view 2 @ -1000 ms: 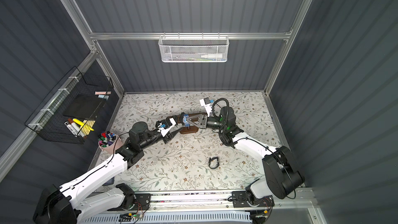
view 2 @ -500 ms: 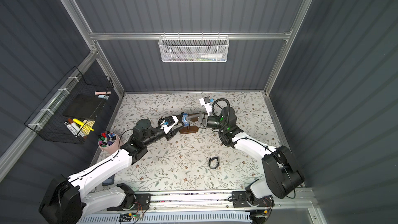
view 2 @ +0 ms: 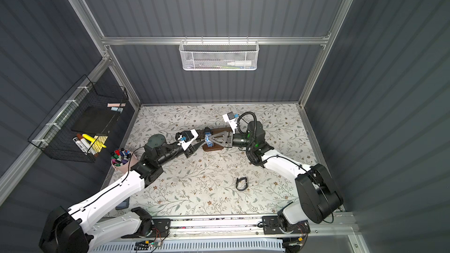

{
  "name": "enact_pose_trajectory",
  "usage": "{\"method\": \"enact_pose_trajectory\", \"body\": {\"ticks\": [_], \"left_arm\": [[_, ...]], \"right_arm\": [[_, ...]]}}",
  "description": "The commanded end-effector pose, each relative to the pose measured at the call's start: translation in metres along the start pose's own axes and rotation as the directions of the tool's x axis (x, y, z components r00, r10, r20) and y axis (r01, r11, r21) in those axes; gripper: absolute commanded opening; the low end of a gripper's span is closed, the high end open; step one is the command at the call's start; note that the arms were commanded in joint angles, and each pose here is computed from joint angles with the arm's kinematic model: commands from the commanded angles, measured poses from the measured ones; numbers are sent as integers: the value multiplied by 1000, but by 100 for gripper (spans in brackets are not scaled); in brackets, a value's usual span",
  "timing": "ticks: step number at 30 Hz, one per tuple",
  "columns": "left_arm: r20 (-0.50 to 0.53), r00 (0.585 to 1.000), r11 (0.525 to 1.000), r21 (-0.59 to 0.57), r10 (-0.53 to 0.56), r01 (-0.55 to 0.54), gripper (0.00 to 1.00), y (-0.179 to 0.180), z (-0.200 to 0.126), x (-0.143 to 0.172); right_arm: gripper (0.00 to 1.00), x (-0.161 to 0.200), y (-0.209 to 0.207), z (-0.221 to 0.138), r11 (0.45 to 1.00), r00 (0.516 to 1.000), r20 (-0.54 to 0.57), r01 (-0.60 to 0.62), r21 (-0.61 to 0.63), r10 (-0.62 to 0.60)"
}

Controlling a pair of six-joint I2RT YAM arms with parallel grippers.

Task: Place watch on stand
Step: Pick up the watch at the center of the board.

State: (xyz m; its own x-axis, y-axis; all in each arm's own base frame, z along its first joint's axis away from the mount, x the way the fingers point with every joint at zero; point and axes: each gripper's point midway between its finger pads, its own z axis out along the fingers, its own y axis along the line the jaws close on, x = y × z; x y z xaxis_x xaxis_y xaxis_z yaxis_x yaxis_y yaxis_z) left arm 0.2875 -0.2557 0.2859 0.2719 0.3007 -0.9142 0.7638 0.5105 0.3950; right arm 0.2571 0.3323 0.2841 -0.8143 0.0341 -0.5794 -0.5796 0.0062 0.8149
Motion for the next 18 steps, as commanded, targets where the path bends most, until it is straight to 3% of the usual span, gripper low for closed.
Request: {"method": "enact_pose_trajectory", "body": {"ticks": [1,6,13,16,18], "left_arm": [[39,999,1000,2,5,-5,50,4,4,-14],[85,995,998,31,-53,50,50,3,14,-18],[79,971,970,114,-225,215,46,1,23,-15],[65,967,963,123,-247,238,40,0,25,-7],[66,964,960,137,-256,245,29,0,25,-8]], "right_arm": [[0,3,8,3,1000,1000,-26,6,-30,-7],[0,1,17,4,998,999,-19,38,-39,-39],[0,-2,24,3,996,997,-8,77,-48,-77],[0,-3,32,2,993,995,-6,100,-69,-101],[0,-2,35,1,991,993,-5,113,-74,-114]]}}
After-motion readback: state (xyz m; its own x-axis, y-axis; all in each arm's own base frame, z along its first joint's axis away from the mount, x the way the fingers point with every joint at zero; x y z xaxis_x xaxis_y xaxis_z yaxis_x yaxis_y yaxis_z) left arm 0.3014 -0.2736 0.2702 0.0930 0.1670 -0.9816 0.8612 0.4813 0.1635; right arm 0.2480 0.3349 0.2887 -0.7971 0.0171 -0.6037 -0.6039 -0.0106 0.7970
